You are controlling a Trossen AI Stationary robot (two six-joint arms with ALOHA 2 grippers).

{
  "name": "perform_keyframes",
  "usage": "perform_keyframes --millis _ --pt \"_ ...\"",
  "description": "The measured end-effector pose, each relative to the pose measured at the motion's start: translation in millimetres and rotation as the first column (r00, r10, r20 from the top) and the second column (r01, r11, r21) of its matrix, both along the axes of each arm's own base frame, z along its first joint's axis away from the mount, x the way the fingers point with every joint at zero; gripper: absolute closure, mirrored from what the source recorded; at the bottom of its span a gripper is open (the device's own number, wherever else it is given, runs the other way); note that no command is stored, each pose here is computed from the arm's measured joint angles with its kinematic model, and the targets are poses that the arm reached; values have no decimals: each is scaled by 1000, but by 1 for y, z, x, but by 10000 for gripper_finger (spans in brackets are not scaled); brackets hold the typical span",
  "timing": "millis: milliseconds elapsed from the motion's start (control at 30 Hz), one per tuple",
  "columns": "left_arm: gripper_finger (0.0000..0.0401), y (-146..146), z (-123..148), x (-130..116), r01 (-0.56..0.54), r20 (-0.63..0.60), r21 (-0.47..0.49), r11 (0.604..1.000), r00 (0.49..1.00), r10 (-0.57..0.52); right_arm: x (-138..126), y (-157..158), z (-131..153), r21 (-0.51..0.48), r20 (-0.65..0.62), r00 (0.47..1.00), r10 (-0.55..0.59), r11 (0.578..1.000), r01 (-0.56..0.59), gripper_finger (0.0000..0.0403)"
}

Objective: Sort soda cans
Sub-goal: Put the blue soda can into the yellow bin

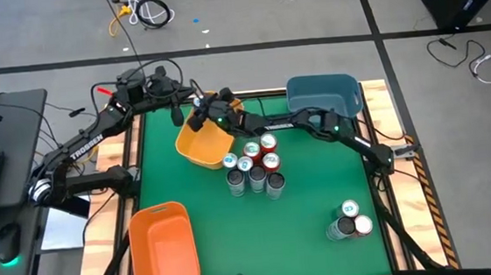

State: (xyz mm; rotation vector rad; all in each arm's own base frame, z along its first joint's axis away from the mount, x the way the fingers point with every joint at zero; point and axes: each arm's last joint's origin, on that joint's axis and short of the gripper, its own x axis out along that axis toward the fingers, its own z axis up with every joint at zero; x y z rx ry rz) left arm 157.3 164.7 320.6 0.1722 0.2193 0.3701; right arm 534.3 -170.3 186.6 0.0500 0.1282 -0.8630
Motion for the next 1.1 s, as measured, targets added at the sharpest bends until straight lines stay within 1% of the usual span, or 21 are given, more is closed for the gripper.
perform_keyframes --millis 167,300,400,600,667,800,867,1100 --pt "396 -1 -2 0 8 -13 -19 1000 1000 -8 -5 -11 -6 55 17 999 -33 998 32 181" --pt "396 -1 -2 0 19 -12 -22 1000 1000 -20 -8 -12 -13 69 17 999 -35 997 34 181" --pt "396 -1 -3 0 20 -16 -27 999 1000 -20 -9 -13 -19 104 36 999 -24 994 20 181" --pt "396 -1 -3 0 19 -17 -29 999 1000 -20 -14 -13 -33 120 3 1000 -30 992 29 181" --pt "396 -1 -3 0 19 -17 -29 999 1000 -20 -15 -14 -35 133 11 999 -39 990 37 174" --pt "396 -1 -3 0 19 -17 -32 999 1000 -19 -16 -14 -37 139 9 999 -41 989 40 142" --pt "396 -1 -3 0 19 -18 -33 999 1000 -19 -16 -14 -37 137 5 999 -40 990 39 133" --pt "396 -1 -4 0 18 -24 -40 999 1000 -19 -16 -14 -37 131 -2 999 -34 991 34 131"
